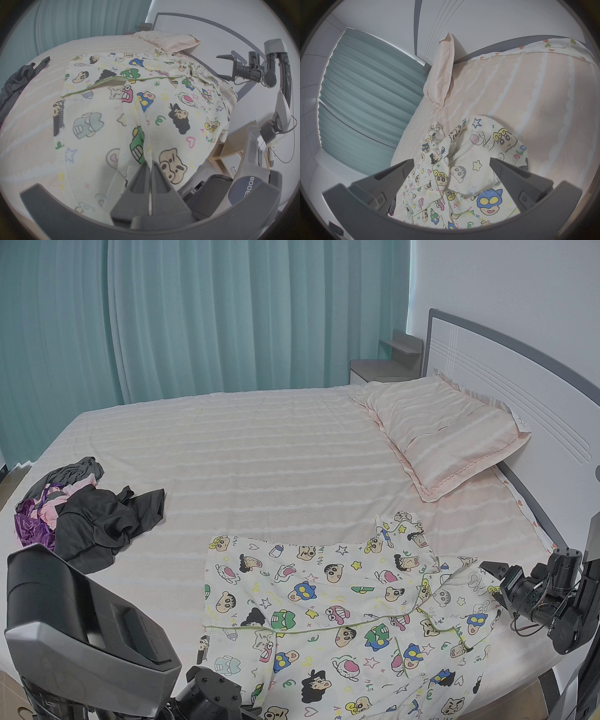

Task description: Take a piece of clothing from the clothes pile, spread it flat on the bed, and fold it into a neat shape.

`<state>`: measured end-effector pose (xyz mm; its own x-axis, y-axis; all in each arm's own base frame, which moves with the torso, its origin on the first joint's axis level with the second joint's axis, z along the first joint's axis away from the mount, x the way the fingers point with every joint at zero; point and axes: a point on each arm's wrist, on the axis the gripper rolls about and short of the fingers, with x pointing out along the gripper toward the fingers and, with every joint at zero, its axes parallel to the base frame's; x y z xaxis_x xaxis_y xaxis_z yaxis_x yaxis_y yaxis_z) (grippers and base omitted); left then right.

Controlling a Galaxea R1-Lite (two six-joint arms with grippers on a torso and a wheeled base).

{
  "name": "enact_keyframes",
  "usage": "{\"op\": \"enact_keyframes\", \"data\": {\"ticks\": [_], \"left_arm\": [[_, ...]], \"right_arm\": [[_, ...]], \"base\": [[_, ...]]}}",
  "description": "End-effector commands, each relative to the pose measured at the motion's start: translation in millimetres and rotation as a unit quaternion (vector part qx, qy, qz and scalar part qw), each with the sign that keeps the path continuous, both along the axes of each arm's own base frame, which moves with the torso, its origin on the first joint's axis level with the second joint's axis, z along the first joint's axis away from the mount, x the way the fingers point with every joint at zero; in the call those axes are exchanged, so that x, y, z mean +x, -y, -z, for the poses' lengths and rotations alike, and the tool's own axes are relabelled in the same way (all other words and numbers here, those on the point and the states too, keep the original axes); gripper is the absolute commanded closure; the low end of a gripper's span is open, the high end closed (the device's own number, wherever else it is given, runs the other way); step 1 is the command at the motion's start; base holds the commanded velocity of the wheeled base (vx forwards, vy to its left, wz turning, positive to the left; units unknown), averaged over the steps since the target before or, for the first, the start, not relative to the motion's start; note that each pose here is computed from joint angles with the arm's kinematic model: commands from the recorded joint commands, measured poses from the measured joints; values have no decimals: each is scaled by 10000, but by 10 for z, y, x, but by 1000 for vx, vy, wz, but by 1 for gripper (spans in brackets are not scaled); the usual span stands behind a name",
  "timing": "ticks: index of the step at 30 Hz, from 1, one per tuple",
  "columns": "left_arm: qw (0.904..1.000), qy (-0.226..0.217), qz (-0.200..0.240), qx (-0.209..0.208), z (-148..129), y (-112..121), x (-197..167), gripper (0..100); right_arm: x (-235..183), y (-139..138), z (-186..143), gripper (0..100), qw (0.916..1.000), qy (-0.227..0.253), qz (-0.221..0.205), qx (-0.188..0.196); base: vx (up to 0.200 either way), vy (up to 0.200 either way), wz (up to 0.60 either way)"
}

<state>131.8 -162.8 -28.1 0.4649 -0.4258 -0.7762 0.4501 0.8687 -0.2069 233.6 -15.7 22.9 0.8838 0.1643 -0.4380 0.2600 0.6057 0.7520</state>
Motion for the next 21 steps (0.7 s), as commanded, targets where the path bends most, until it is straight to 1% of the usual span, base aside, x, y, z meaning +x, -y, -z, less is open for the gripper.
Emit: {"op": "enact_keyframes", "data": {"ticks": [1,6,10,11,15,17,18,21], "left_arm": [[9998,-80,145,99,59,36,-48,100],[9995,-125,252,162,105,73,-77,100],[9995,-120,255,165,108,78,-77,100],[9995,-115,263,159,108,83,-78,0],[9995,-51,248,168,103,98,-82,0],[9996,24,191,202,96,100,-83,0],[9995,138,71,265,91,97,-76,0],[9994,239,15,231,61,89,-84,0]], "right_arm": [[8,1,-2,0,10000,49,-4,-2],[8,1,-2,0,10000,48,-1,4],[8,1,2,0,10000,42,-4,-2],[9,1,12,0,10000,18,3,-3],[10,1,20,0,10000,3,3,-2],[10,1,23,0,10000,-4,3,-1],[10,1,27,0,10000,-12,3,0],[10,1,27,0,10000,-12,3,0]], "base": [[0,0,0],[0,0,0],[0,0,0],[0,0,0],[0,0,0],[0,0,0],[0,0,0],[0,0,0]]}}
